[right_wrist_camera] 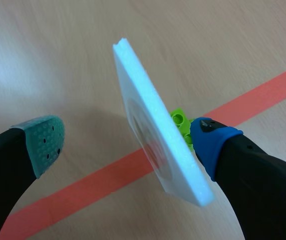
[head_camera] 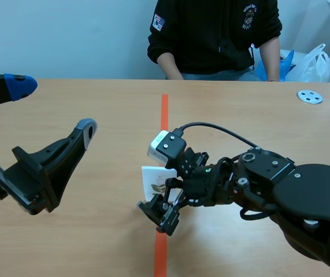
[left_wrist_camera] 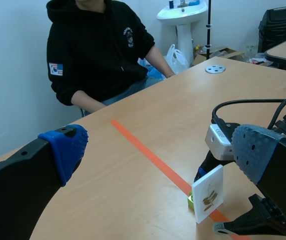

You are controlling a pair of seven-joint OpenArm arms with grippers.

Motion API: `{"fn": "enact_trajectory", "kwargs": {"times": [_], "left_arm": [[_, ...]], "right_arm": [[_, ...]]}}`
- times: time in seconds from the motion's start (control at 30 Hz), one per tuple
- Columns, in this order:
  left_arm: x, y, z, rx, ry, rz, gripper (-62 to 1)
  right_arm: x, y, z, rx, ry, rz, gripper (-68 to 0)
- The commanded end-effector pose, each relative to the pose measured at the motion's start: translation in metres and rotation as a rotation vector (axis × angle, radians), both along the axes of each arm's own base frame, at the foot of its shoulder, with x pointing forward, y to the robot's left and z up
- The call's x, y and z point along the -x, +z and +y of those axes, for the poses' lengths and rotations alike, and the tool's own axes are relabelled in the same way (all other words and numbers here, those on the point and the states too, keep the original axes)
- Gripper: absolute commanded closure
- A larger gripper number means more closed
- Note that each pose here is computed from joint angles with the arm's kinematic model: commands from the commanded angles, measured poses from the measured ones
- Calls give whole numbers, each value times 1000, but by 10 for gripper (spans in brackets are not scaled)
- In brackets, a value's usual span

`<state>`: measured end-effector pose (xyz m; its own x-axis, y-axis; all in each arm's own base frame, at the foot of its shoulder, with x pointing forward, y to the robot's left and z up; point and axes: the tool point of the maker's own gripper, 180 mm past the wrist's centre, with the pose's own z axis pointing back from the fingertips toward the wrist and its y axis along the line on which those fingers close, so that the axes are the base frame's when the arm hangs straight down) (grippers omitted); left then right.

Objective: Sort the leaf by its shape. The table is split by an orange tape line. A compound leaf with several leaflets goes to the left side, a simple leaf with one blade goes to the right side. Return to the home posture when a red brick is placed on the table.

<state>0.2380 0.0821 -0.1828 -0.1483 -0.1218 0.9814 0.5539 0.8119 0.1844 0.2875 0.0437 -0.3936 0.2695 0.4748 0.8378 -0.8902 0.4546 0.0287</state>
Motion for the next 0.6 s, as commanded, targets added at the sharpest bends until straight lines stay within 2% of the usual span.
{"fn": "enact_trajectory", "kwargs": {"times": [0.0, 0.2, 0.4, 0.57], "left_arm": [[1, 7, -2, 19, -5, -20, -617], [1, 7, -2, 19, -5, -20, -617], [1, 7, -2, 19, -5, -20, -617], [1, 7, -2, 19, -5, -20, -617]], "right_arm": [[-9, 13, 4, -32, -4, -33, -512], [-10, 13, 3, -30, -6, -42, -508], [-12, 14, 3, -31, -12, -57, -328], [-14, 15, 2, -34, -21, -64, -238]]}}
